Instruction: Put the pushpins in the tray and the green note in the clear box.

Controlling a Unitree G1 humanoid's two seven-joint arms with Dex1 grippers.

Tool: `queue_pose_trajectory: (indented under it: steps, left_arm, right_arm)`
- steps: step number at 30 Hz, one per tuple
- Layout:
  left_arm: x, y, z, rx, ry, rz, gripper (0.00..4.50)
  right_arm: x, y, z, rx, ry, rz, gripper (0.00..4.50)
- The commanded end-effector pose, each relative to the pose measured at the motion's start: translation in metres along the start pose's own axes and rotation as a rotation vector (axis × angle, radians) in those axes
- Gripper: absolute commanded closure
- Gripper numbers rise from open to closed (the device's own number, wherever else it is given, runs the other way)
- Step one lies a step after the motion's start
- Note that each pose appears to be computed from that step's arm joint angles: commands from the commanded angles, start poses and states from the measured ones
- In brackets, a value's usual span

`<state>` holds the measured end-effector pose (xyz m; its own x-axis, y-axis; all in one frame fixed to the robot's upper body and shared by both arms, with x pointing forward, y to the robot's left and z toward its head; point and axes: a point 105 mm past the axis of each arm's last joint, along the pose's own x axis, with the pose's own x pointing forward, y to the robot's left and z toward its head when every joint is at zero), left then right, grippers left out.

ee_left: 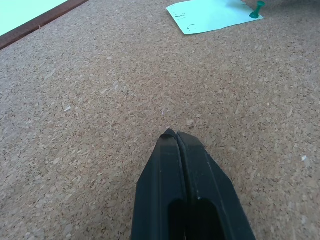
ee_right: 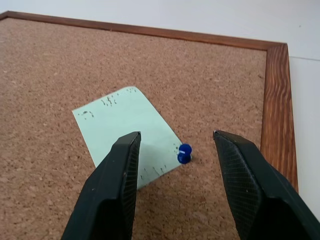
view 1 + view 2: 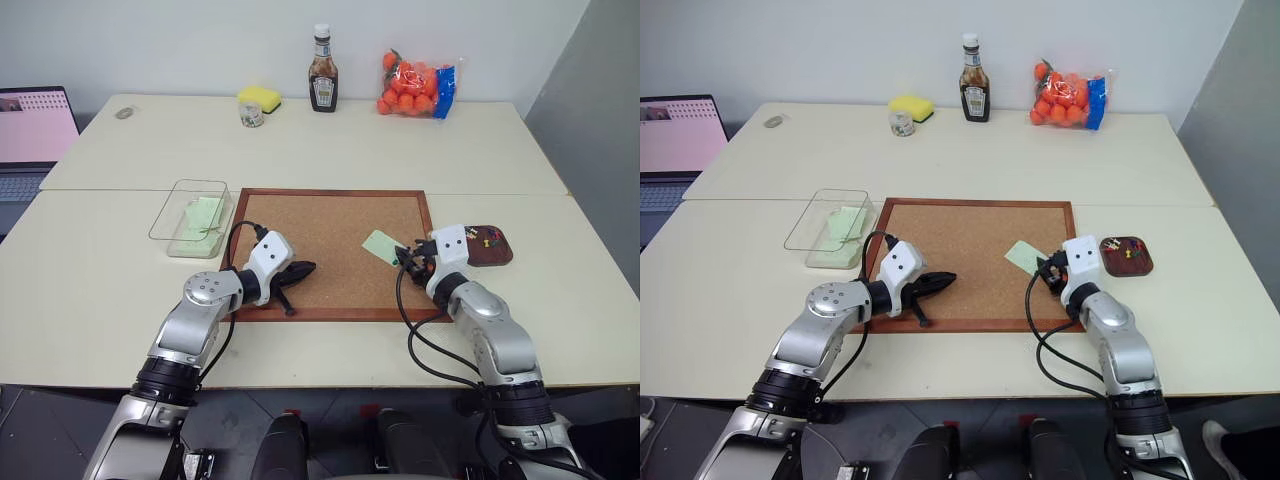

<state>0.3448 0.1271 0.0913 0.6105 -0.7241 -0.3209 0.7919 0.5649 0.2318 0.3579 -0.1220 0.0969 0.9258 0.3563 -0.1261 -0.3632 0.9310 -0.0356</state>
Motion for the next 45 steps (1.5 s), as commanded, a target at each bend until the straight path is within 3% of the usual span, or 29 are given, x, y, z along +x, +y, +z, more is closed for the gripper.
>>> queue_pose_trajectory:
  steps: [1,2,14,33,45]
  left_arm:
    - [0.001,-0.002,-0.004,0.003,0.025,-0.009,4.5]
    - [0.001,-0.002,-0.004,0.003,0.025,-0.009,4.5]
    - [0.001,-0.003,-0.005,0.002,0.023,-0.008,4.5]
    - [0.0,-0.005,-0.006,0.006,0.032,-0.019,4.5]
    - [0.001,-0.007,-0.007,0.006,0.031,-0.025,4.5]
  right_arm:
    - [0.001,-0.002,0.013,-0.014,-0.058,-0.013,2.06]
    - [0.002,-0.002,0.013,-0.013,-0.057,-0.013,2.06]
    - [0.002,-0.004,0.011,0.001,-0.057,-0.017,4.47]
    - [-0.009,0.001,0.032,0.035,-0.187,0.028,4.47]
    - [-0.024,-0.023,0.05,0.033,-0.248,-0.042,4.47]
